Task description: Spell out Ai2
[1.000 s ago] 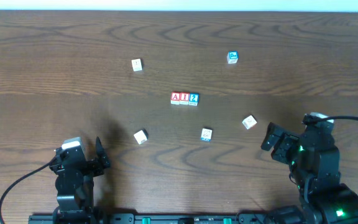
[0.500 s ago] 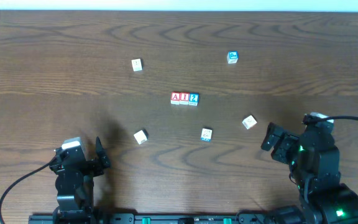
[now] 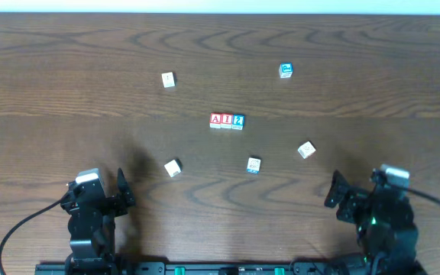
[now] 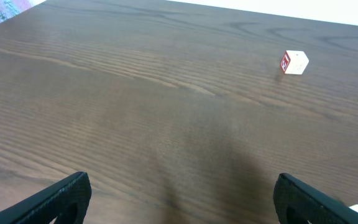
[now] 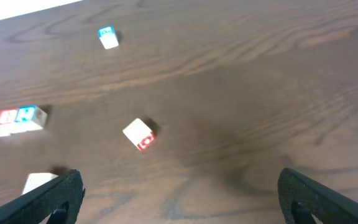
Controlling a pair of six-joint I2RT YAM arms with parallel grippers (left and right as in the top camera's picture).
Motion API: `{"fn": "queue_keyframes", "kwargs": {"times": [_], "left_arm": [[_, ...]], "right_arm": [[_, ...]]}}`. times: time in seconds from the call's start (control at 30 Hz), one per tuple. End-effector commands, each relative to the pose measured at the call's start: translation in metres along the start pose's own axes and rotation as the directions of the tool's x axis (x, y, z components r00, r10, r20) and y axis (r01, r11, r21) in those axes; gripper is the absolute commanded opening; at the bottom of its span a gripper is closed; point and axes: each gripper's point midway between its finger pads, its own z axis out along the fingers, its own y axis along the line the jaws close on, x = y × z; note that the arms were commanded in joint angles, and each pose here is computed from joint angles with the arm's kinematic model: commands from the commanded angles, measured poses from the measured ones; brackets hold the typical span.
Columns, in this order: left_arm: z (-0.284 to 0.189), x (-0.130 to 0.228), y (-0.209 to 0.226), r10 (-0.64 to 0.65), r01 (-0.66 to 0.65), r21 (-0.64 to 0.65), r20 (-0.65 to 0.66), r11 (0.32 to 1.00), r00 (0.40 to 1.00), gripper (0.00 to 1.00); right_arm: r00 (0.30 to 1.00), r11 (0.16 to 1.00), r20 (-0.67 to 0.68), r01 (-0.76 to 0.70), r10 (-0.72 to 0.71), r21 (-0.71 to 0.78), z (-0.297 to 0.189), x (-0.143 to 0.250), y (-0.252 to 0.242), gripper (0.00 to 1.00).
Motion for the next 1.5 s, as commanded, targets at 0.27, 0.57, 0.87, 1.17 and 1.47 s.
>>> {"fn": "queue_keyframes", "kwargs": {"times": [0.27, 0.57, 0.87, 1.17, 1.47], "left_arm": [[0.003, 0.007, 0.004, -0.006, 0.005, -0.022, -0.012, 1.0, 1.0, 0.95], [0.003, 0.007, 0.004, -0.006, 0.005, -0.022, -0.012, 1.0, 1.0, 0.95], [0.003, 0.007, 0.004, -0.006, 0.006, -0.022, -0.011, 1.0, 1.0, 0.95], [0.003, 0.007, 0.004, -0.006, 0.006, -0.022, -0.011, 1.0, 1.0, 0.95], [0.003, 0.007, 0.004, -0.006, 0.005, -0.022, -0.012, 1.0, 1.0, 0.95]], "right_arm": [[0.998, 0.999, 0.058, 0.0, -0.002, 0.032, 0.018, 0.042, -0.019, 0.99], [0.998, 1.0, -0.054, 0.018, -0.017, 0.016, 0.043, 0.084, -0.018, 0.99], [0.997, 1.0, -0.071, 0.02, -0.02, -0.007, 0.047, 0.09, -0.014, 0.99], [0.997, 1.0, -0.071, 0.02, -0.02, -0.007, 0.047, 0.09, -0.014, 0.99], [0.997, 1.0, -0.071, 0.02, -0.02, -0.007, 0.047, 0.09, -0.014, 0.99]]}}
